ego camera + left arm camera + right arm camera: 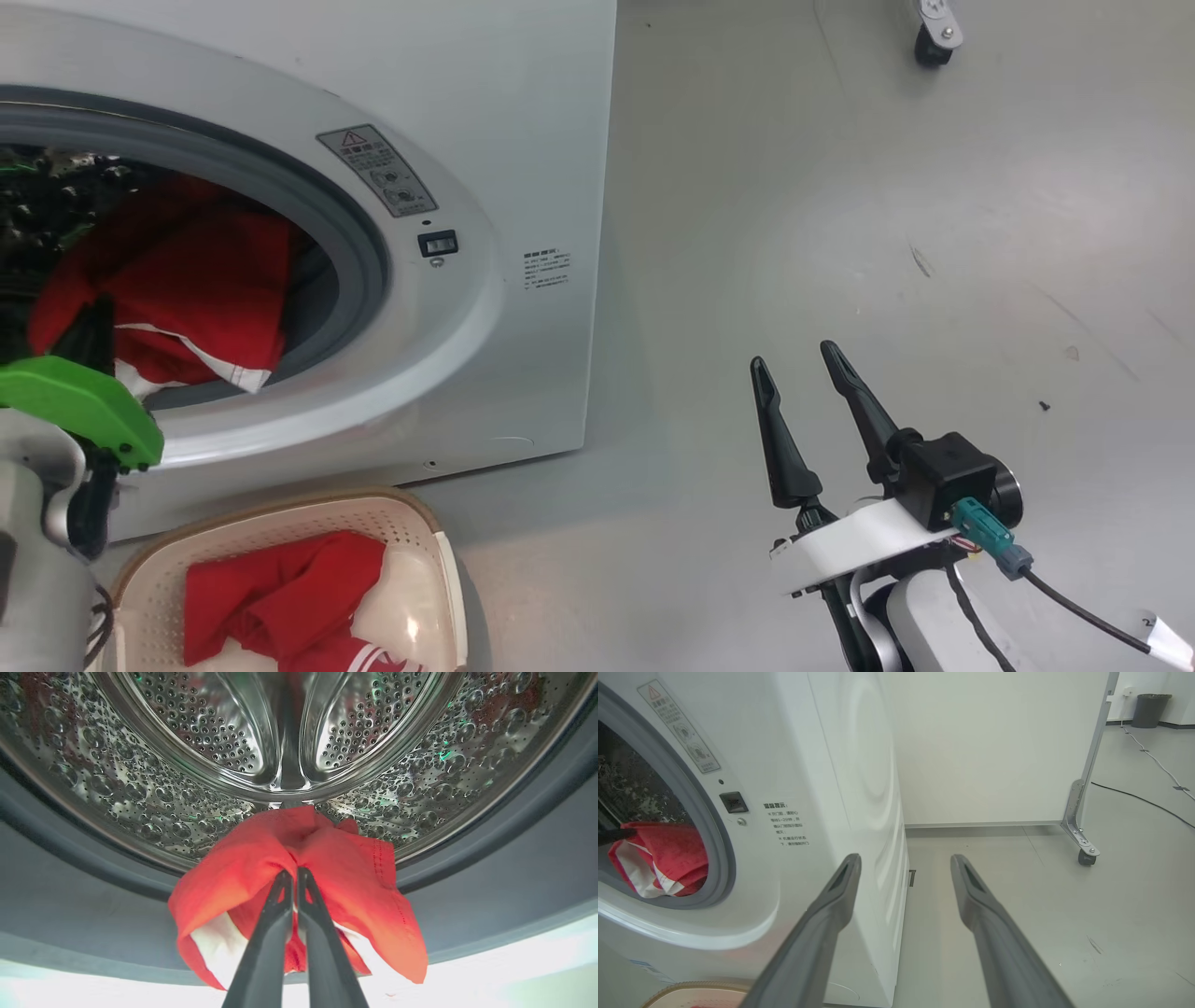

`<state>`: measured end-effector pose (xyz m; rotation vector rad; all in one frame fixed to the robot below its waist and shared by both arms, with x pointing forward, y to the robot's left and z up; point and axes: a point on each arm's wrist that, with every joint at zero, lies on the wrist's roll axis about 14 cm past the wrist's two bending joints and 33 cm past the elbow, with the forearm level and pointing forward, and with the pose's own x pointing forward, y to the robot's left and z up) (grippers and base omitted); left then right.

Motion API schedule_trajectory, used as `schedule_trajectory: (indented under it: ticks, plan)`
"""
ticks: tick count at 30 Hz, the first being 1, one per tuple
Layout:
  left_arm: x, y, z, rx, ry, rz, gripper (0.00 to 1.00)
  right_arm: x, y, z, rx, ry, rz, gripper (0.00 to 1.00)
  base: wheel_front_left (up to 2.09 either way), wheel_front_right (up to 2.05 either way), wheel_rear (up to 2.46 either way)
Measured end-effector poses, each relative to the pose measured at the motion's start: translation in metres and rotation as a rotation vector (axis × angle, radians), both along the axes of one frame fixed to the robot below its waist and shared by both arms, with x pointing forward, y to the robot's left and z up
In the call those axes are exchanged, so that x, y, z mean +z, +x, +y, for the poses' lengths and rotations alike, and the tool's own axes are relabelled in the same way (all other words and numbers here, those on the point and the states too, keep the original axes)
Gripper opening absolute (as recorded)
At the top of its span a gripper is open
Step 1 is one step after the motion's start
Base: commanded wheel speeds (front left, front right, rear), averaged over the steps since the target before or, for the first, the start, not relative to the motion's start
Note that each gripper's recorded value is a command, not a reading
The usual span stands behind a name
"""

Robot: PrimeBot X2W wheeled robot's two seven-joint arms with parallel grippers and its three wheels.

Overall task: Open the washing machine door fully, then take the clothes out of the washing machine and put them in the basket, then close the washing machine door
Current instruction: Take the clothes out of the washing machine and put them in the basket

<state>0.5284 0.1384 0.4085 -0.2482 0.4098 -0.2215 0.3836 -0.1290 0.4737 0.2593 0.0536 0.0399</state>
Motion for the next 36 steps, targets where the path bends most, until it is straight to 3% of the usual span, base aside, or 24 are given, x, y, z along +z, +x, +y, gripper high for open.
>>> schedule_trajectory:
  ticks: [18, 27, 36]
  plan:
    - [0.070, -0.043, 0.029, 0.042, 0.015, -0.314, 0.00, 0.015, -0.007, 0.031, 0.114, 0.029, -0.052, 1.00, 0.00, 0.00, 0.00]
    - [0.093, -0.056, 0.027, 0.033, -0.015, -0.395, 0.00, 0.021, -0.005, 0.023, 0.094, 0.030, -0.070, 1.00, 0.00, 0.00, 0.00]
    - [0.179, -0.060, 0.024, 0.036, -0.064, -0.663, 0.00, 0.021, -0.002, 0.025, 0.101, 0.036, -0.071, 1.00, 0.00, 0.00, 0.00]
